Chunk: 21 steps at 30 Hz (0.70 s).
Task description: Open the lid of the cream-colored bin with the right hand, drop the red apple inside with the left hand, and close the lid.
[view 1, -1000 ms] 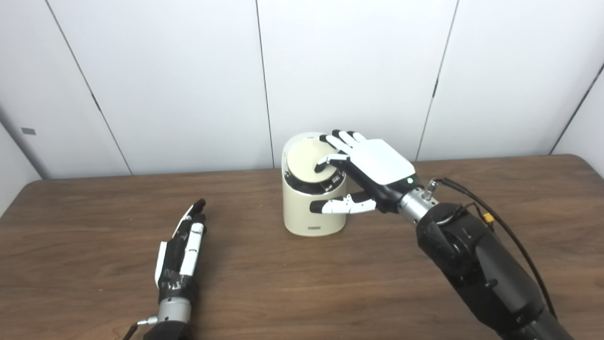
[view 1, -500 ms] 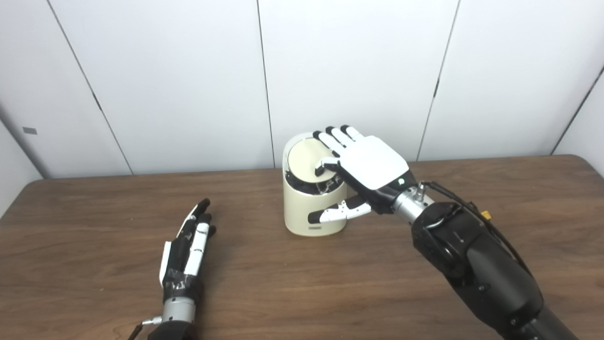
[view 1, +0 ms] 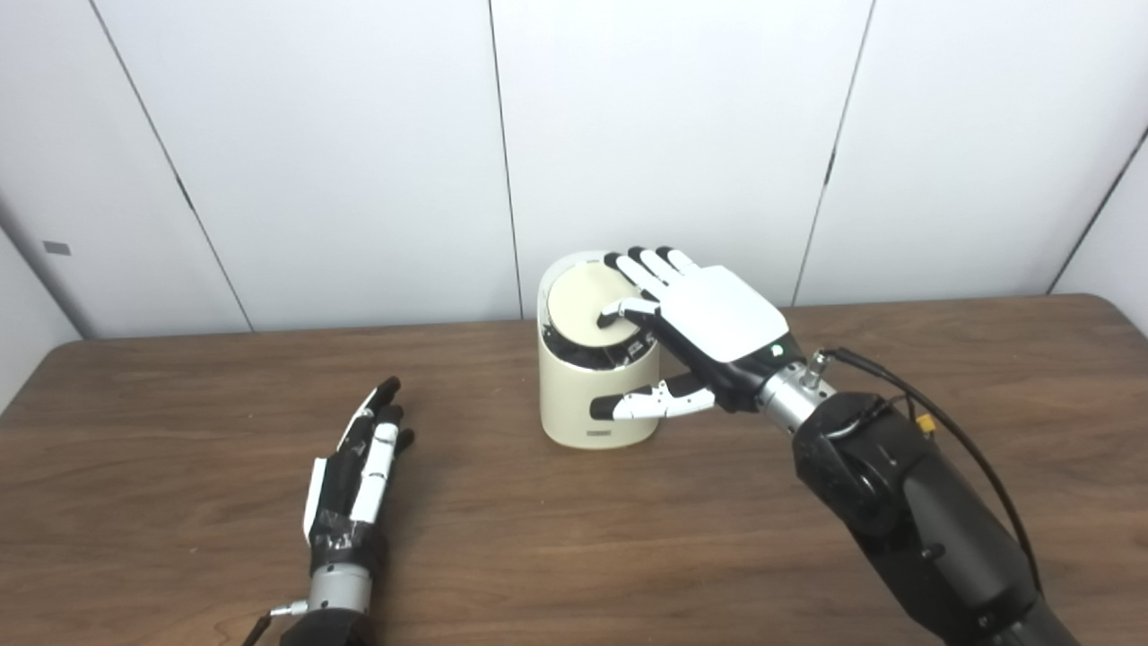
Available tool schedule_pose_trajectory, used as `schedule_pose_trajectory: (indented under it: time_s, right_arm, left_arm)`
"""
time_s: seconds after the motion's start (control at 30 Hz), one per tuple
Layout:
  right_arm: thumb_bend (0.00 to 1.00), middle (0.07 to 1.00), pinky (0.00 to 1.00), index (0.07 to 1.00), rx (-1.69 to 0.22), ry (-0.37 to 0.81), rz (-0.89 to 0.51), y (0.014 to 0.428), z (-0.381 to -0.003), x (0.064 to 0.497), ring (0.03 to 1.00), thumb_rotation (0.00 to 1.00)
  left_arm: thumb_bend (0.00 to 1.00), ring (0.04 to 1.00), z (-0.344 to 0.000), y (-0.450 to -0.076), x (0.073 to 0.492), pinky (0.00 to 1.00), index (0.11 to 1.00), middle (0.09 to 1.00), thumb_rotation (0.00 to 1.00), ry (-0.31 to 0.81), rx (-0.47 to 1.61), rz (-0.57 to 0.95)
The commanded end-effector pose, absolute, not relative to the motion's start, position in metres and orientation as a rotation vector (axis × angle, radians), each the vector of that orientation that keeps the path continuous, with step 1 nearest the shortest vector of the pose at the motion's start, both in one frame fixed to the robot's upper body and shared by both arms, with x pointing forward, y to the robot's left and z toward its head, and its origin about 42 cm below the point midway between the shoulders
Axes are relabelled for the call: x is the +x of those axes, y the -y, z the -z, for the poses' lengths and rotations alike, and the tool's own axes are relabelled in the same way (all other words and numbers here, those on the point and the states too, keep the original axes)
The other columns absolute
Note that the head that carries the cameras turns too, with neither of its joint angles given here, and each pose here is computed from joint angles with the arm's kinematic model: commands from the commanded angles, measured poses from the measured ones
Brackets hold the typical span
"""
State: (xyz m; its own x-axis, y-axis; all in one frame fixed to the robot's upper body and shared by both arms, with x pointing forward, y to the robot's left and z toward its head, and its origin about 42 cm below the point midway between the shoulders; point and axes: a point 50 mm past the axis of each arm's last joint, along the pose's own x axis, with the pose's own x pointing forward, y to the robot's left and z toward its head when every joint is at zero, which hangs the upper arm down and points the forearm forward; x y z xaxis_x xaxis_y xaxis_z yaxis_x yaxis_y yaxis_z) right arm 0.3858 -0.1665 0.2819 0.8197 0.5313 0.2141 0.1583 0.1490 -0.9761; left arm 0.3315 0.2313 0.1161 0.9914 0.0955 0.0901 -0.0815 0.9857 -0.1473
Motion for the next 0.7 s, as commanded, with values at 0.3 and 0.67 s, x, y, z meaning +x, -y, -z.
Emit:
schedule_pose_trajectory:
  time_s: [0.3,0.67]
  right_arm:
    - [0.55,0.992,1.0,0.889,-1.22,0.59,-0.092,0.208,-0.32,0.366,1.0,1.0]
    - [0.5,0.983,0.92,0.925,-0.976,0.315,-0.05,0.258,-0.265,0.347,0.993,1.0]
  left_arm:
    - [0.51,0.955,-0.137,-0.236,0.339,0.92,0.915,0.961,0.72,0.171,-0.126,-0.068]
    - [0.53,0.933,-0.151,-0.249,0.316,0.93,0.903,0.941,0.68,0.203,-0.06,-0.065]
